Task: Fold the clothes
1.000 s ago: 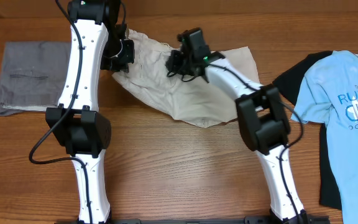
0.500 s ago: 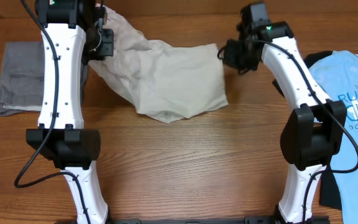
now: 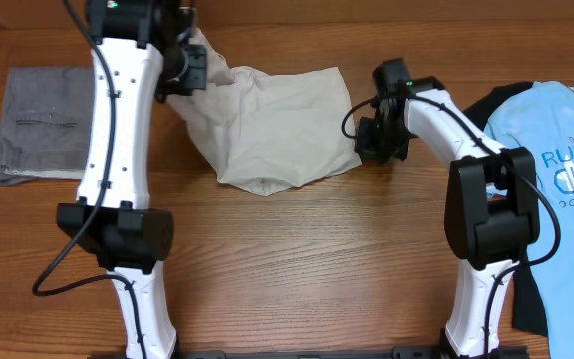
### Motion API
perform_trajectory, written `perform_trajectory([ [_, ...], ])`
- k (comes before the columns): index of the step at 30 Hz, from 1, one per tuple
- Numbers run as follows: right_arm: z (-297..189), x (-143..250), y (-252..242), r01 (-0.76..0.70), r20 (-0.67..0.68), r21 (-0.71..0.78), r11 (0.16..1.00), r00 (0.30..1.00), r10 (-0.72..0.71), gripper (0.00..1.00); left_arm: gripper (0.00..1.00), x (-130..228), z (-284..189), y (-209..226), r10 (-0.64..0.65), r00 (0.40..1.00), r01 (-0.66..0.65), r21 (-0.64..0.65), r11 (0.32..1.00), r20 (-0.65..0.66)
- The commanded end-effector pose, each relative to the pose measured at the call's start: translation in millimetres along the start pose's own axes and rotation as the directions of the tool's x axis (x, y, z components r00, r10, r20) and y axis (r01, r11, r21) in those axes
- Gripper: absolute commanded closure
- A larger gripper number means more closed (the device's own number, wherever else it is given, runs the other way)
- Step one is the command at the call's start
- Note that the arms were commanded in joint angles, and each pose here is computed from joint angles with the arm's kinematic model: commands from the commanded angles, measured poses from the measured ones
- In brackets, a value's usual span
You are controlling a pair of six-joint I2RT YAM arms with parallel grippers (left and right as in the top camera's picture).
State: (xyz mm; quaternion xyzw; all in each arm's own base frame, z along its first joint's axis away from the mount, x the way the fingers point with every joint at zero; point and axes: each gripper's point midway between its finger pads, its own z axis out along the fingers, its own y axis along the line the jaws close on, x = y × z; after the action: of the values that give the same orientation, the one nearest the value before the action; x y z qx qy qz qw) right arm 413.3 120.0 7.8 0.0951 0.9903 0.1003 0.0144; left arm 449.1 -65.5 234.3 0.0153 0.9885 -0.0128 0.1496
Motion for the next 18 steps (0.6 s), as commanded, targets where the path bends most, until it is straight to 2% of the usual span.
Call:
perform_trajectory([
  [1, 6.8, 7.2, -5.6, 0.003, -0.013, 0.020, 1.000, 1.000, -0.002, 0.96, 0.96, -8.1, -17.9, -20.8, -0.004, 0.998, 0.001, 0.045, 0.999, 0.069],
  [9, -7.0, 5.4, -8.6, -0.008, -0.036, -0.018, 1.000, 0.999, 0.007, 0.96, 0.96, -11.1, -20.3, -59.7, -0.011, 0.996, -0.003, 0.163, 0.987, 0.085],
  [18, -82.4, -13.2, 20.5, 0.040, 0.006, -0.140, 0.989, 0.999, -0.040, 0.96, 0.96, -11.3, -16.3, -90.5, 0.042, 0.993, -0.062, 0.183, 0.981, 0.108],
])
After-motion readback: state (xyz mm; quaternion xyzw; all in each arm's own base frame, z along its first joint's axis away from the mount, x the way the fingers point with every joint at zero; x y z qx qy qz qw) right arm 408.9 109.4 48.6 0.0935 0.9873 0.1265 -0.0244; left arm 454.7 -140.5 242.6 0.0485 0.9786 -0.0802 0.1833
